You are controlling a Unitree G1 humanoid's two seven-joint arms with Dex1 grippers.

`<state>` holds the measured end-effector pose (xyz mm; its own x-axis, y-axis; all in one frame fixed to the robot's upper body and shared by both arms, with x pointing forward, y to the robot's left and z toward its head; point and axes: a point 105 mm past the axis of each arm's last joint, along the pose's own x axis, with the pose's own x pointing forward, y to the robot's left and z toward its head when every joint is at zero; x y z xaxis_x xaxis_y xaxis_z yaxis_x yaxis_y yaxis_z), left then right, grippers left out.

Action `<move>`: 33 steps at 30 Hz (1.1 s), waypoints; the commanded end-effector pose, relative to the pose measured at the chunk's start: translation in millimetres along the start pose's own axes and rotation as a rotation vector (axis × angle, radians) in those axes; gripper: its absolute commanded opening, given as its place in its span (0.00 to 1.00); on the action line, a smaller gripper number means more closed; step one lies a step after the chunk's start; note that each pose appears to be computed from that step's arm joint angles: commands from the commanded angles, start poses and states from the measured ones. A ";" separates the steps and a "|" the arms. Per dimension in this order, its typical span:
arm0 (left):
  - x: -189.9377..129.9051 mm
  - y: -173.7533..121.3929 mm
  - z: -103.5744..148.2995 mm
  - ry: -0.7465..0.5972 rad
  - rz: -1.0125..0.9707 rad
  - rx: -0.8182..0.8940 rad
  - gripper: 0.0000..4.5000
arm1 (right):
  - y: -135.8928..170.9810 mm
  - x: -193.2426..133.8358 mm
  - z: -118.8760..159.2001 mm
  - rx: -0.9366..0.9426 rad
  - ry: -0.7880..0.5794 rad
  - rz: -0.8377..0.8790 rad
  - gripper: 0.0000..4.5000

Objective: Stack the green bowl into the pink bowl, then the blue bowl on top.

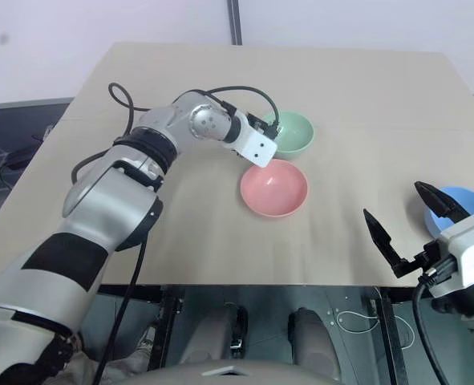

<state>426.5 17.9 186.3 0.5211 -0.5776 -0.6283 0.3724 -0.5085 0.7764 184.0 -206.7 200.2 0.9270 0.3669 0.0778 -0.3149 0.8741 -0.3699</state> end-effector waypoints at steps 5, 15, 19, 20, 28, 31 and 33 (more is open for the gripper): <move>5.7 3.8 1.6 0.029 0.024 0.027 0.16 | 2.2 -3.8 12.0 -0.038 -0.035 -0.012 1.00; -21.1 20.4 15.5 -0.146 0.071 0.024 0.01 | -4.0 -0.4 9.1 -0.048 -0.035 -0.001 1.00; -50.0 23.1 24.5 -0.294 0.068 0.053 0.01 | -7.9 -1.1 6.3 -0.053 -0.027 0.003 1.00; -56.9 20.9 25.7 -0.326 0.045 0.053 0.01 | -9.0 -2.0 5.8 -0.053 -0.024 0.001 1.00; -85.5 -8.5 40.8 -0.503 -0.120 0.036 0.01 | -3.5 -24.6 2.9 -0.028 0.016 0.020 1.00; -83.8 -21.6 50.7 -0.540 -0.162 0.043 0.01 | 1.2 -37.1 0.1 -0.027 0.051 0.043 1.00; -79.1 -26.0 56.0 -0.549 -0.174 0.060 0.01 | 3.4 -42.5 -1.6 -0.017 0.066 0.056 1.00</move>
<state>339.6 50.1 203.6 -0.0129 -0.7085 -0.7055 0.4211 -0.6438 0.6389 149.2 -224.6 183.1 0.9301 0.3653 -0.0378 -0.3549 0.8676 -0.3483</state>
